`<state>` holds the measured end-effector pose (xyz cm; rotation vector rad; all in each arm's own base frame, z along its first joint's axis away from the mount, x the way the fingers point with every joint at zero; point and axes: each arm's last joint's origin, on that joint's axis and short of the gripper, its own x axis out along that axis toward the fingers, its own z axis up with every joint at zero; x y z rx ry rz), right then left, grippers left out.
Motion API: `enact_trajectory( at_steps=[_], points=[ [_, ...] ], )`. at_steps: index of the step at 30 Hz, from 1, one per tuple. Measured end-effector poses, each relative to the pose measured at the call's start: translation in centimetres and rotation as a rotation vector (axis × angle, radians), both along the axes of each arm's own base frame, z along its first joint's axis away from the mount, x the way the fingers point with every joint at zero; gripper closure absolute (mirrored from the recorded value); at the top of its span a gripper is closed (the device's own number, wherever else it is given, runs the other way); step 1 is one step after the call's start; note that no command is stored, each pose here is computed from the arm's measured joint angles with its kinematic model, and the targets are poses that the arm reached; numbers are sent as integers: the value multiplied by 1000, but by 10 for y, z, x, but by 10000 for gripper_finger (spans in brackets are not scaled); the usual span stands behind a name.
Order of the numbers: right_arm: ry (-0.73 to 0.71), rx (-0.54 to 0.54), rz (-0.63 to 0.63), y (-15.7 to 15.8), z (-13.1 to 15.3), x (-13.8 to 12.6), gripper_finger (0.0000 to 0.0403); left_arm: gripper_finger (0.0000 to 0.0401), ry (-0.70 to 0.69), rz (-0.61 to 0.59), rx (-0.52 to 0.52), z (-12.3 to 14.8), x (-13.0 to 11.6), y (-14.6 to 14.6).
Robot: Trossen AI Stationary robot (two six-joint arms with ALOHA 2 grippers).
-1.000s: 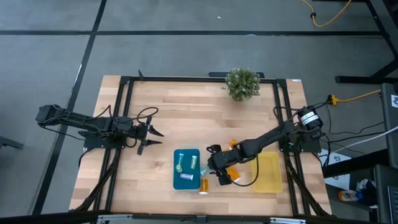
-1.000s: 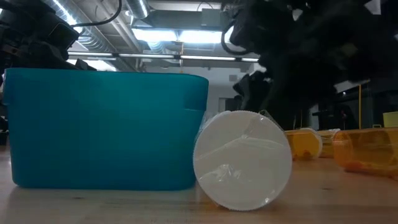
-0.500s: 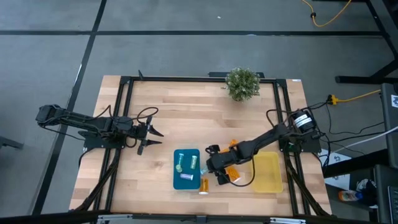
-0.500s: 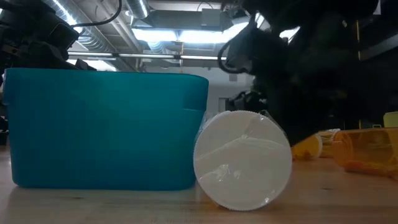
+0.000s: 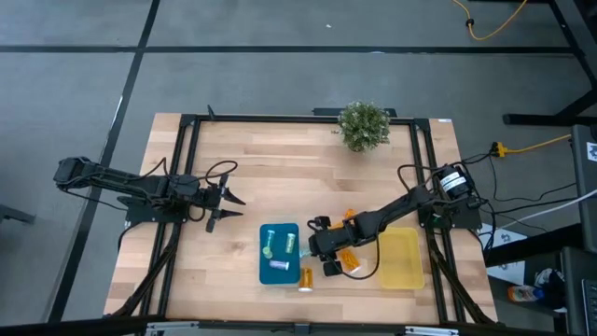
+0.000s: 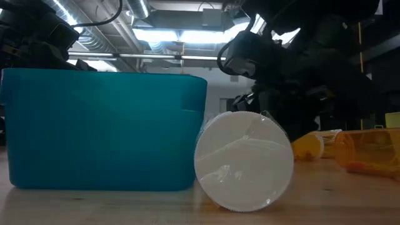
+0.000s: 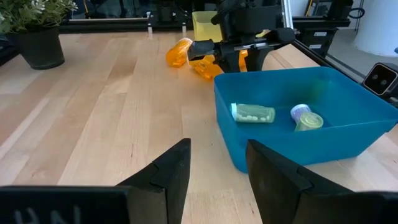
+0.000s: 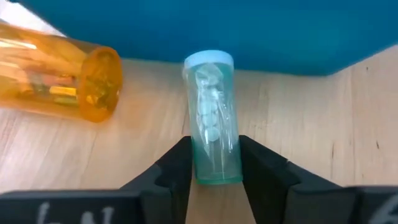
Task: Pick and place medicine bottles into bin by pill shape (circle, oval)
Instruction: Put the small blue pill bottle into the blue bin
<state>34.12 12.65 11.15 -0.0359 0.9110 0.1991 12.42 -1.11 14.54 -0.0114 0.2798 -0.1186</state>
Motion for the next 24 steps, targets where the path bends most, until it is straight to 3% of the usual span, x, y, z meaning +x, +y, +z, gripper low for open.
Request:
enact_trajectory(
  at_steps=[6,11,19,24],
  points=[
    [104,28,-104,-5,13,-13,301,254,0,0,0,0,0,0],
    [152,-49,-288,-13,25,-27,293,254,0,0,0,0,0,0],
    [-68,-159,-474,-20,51,-24,296,254,1,0,0,0,0,0],
    [-235,-79,-391,-14,65,-10,290,254,1,0,0,0,0,0]
  ],
)
